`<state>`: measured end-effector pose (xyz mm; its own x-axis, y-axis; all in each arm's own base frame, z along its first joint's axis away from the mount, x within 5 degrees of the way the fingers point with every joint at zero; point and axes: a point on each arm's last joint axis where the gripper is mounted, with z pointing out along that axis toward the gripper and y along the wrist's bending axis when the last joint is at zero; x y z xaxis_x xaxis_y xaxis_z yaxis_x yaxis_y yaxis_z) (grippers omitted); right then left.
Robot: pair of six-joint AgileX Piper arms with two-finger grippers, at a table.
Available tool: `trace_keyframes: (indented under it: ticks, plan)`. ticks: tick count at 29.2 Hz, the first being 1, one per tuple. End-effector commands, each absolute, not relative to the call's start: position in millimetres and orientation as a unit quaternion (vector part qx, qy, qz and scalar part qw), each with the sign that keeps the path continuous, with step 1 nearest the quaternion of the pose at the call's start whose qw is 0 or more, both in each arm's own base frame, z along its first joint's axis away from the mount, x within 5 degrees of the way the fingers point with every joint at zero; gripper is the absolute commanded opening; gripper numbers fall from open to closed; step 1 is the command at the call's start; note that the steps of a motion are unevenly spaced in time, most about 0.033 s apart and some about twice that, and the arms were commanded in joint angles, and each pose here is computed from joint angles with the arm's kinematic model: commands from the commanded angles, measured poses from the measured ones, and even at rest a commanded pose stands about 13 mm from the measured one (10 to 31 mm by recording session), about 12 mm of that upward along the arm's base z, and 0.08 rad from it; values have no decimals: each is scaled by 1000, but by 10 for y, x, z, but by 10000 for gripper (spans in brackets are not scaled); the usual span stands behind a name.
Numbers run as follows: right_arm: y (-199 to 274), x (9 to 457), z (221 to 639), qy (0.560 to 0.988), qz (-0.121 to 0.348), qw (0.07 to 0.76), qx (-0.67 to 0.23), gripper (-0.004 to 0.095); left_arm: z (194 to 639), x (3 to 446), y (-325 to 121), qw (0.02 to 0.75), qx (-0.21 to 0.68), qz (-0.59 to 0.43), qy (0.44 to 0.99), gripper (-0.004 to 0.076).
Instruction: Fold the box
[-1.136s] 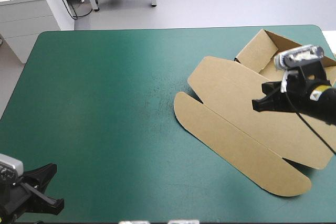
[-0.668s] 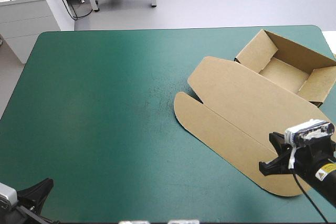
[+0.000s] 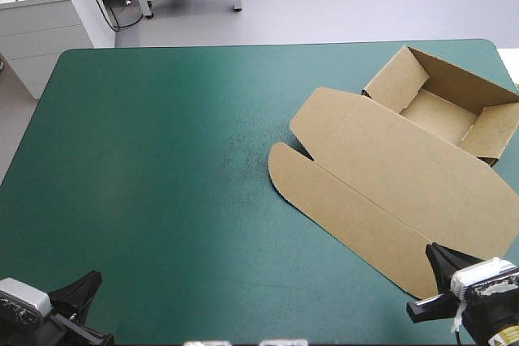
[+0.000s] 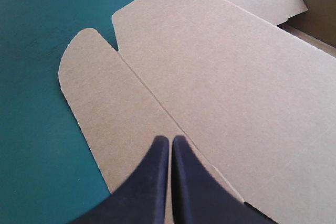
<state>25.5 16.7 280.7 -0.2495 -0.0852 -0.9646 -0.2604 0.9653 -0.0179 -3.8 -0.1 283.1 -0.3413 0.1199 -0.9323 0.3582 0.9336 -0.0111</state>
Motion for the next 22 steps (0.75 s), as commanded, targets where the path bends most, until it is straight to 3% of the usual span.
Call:
trace_keyframes:
  ticks: [1,22]
  plan:
    - [122,210,2931,754,64,648,-84,0,2944,-30,-10,600,139,-122,778,-8]
    - [72,179,2907,761,57,644,-53,-19,2923,21,-44,616,135,-137,764,-8]
